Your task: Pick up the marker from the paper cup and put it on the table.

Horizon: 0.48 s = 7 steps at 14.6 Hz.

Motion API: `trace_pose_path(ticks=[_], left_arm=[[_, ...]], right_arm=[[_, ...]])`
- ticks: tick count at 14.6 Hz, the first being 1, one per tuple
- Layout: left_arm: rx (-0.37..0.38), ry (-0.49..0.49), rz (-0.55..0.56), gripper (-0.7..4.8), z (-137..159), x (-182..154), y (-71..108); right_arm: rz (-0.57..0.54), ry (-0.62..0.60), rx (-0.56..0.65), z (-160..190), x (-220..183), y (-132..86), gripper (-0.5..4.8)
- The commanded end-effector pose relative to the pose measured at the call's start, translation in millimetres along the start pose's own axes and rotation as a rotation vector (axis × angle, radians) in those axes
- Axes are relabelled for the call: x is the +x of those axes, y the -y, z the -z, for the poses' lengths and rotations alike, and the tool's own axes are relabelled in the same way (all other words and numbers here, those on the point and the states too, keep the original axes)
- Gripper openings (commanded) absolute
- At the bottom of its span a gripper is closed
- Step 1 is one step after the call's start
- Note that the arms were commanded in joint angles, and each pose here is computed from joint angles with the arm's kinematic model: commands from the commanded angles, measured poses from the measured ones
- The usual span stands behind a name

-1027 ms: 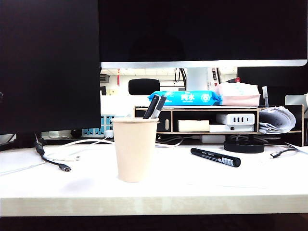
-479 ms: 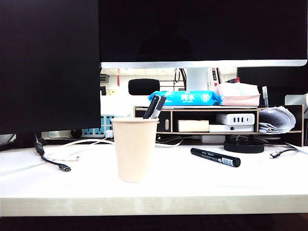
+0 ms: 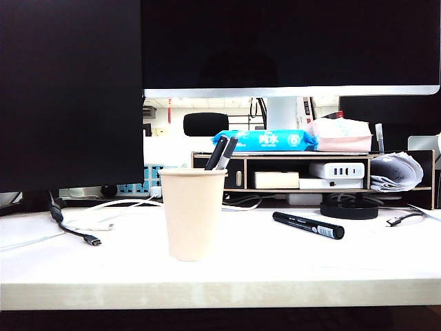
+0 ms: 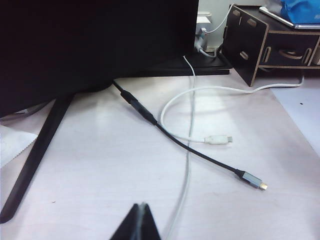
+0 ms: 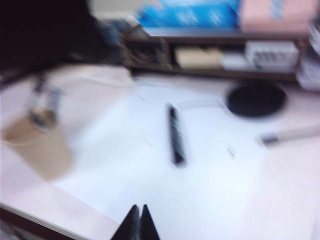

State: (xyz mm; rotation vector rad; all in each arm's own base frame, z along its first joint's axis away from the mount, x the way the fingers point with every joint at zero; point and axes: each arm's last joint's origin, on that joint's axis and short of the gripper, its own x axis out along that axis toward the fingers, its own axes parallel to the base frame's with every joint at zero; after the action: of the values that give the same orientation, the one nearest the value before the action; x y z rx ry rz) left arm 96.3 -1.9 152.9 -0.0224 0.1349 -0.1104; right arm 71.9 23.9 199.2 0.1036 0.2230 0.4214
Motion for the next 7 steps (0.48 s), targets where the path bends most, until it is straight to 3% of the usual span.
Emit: trace_pose_path(ticks=[1,7], left_arm=[[0.005,0.006,0.004,-0.04,-1,0,0.0],[0.005,0.006,0.004,-0.04,-1,0,0.0]], right_arm=[[0.069,-0.076,0.031,22,9,9,-0.05],[0.080,-0.174,0.052,41,14,12,-0.05]])
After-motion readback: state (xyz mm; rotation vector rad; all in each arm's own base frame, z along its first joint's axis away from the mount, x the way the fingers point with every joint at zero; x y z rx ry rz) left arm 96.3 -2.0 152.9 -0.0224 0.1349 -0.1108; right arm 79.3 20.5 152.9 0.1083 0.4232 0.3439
